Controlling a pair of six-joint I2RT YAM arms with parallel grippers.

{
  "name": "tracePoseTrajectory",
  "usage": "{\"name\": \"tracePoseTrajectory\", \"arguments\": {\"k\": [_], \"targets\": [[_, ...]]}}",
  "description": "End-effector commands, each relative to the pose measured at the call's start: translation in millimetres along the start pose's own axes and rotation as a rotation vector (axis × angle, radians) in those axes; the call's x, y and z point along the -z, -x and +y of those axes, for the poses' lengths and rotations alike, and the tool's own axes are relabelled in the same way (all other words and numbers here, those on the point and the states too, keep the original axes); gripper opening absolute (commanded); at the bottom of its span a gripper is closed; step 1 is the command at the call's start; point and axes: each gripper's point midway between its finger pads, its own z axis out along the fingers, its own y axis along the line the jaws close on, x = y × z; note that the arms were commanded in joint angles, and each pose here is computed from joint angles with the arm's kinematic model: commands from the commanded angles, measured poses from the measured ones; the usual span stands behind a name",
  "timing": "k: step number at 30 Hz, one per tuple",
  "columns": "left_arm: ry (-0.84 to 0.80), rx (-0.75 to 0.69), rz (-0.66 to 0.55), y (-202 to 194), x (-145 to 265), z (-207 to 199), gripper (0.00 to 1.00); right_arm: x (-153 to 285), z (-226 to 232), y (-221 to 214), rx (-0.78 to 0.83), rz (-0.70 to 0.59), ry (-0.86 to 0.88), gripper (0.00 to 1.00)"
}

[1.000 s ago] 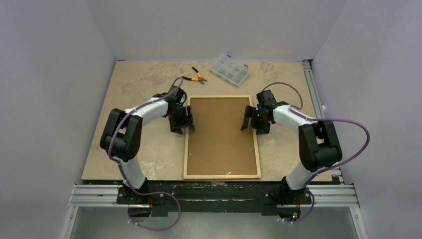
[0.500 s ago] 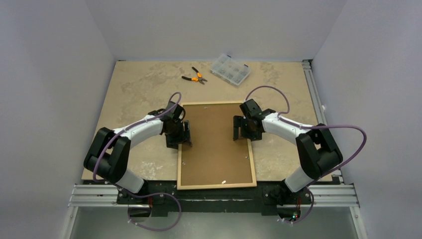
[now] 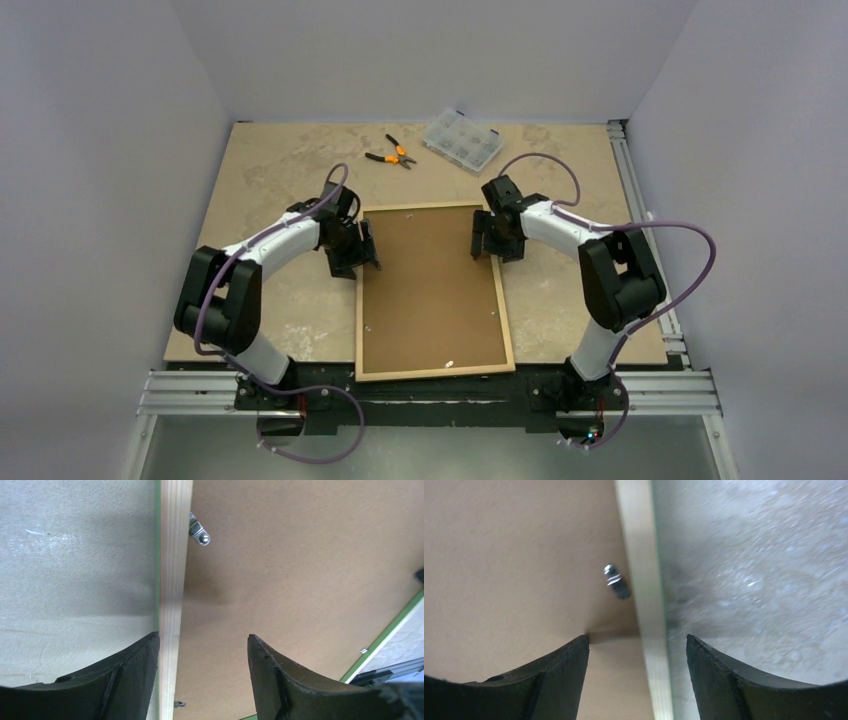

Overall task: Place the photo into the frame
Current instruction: Install the photo frame at the center of the board, then adjust the photo frame at the center of the board.

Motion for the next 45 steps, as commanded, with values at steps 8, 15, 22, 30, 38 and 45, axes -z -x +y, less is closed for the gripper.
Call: {"name": "tracePoseTrajectory", "arguments": {"k": [8, 15, 22, 30, 38, 45], "targets": [[-0.053, 0.008, 0.054, -6, -20, -5, 0.60, -7, -17, 49, 0.043, -0.079, -0.053, 0.65], [-0.061, 0.008, 0.054, -7, -20, -6, 0.59, -18, -13, 50, 0.057, -0.072, -0.031, 0.51], [-0.060, 0.004, 0.057, -9, -21, -3, 0.58, -22, -17, 44, 0.059, -0.054, -0.049, 0.01], [-0.091, -0.007, 0.059, -10, -21, -8, 0.58, -20, -21, 32, 0.015, -0.043, -0.034, 0.00], [-0.094, -0.028, 0.016, -9, -2, -9, 0.64, -11, -63, 14, -0.188, -0.018, 0.010, 0.00], [0.023, -0.030, -0.007, -24, 19, 17, 0.66, -7, -90, -15, -0.412, -0.007, 0.075, 0.00]]}}
